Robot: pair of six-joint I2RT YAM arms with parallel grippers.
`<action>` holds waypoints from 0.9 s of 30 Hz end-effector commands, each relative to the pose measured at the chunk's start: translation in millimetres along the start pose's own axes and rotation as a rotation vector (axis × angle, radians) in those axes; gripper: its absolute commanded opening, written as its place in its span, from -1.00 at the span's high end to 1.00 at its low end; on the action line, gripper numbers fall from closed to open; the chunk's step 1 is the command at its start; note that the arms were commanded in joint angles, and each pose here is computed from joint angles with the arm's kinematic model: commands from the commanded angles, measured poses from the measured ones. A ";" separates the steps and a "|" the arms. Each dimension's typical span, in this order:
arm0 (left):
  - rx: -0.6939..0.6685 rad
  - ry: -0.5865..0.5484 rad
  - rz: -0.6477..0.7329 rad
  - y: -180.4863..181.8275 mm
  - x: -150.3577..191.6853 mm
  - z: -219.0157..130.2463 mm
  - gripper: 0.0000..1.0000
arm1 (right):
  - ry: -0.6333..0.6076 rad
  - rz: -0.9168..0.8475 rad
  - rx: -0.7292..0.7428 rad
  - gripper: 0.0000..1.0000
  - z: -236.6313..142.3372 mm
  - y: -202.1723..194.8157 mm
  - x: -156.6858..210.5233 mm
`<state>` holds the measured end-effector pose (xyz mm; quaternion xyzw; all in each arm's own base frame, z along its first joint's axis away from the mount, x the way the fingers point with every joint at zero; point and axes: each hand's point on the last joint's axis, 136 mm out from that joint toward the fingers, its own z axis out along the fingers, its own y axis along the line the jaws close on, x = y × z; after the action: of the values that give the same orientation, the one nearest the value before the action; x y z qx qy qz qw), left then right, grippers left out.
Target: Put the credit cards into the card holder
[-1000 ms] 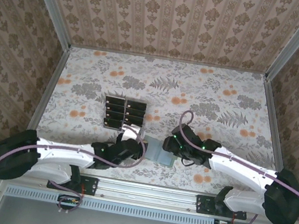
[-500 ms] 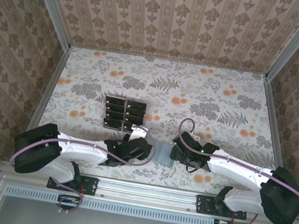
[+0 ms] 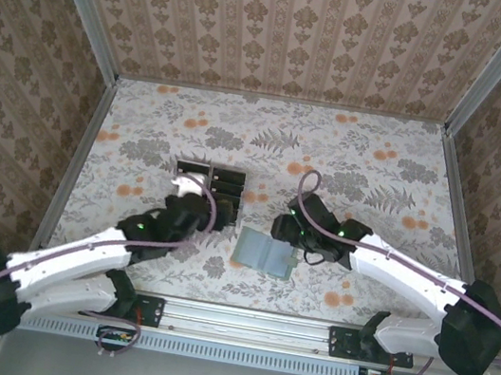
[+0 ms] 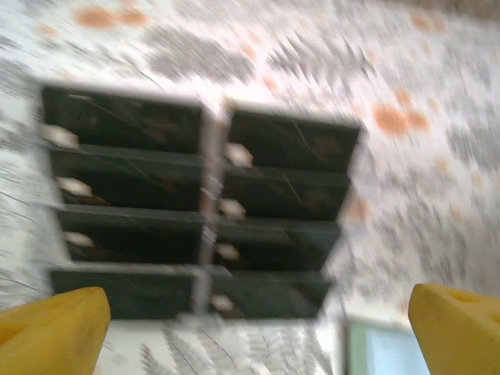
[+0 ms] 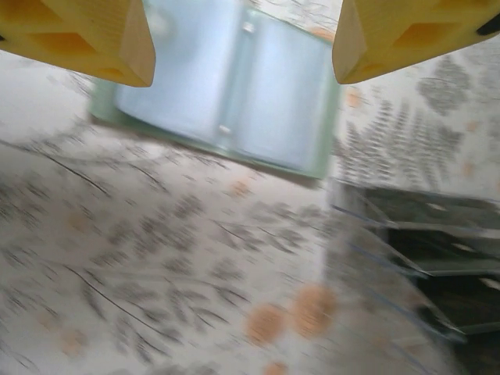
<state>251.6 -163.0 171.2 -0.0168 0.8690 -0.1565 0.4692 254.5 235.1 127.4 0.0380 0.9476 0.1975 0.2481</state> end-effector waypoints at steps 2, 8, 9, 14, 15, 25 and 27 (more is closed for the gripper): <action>-0.035 0.057 -0.077 42.2 -22.3 -2.3 -0.99 | 0.035 -0.126 -0.061 -0.32 11.2 33.6 -13.2; 0.050 0.021 -0.409 102.0 -57.3 25.2 -0.99 | 0.081 -0.253 -0.069 -0.34 36.2 63.7 -15.8; 0.069 0.005 -0.438 106.2 -62.2 28.7 -1.00 | 0.082 -0.267 -0.063 -0.35 40.0 66.4 -16.1; 0.140 -0.028 -0.492 112.5 -77.4 44.3 -1.00 | 0.079 -0.313 -0.015 -0.35 61.2 73.6 -17.5; 0.151 -0.032 -0.496 112.3 -78.7 48.0 -1.00 | 0.082 -0.317 -0.004 -0.35 66.1 72.7 -17.6; 0.197 -0.021 -0.588 113.5 -66.9 82.5 -1.00 | 0.074 -0.359 0.088 -0.34 102.8 66.1 -27.3; 0.199 -0.008 -0.586 109.7 -62.3 86.9 -1.00 | 0.074 -0.354 0.098 -0.34 106.9 62.8 -29.6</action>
<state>365.1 -58.6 134.8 -0.2330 0.8212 -0.3407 0.3941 317.5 330.9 78.8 -0.1240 0.9572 0.1281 0.2282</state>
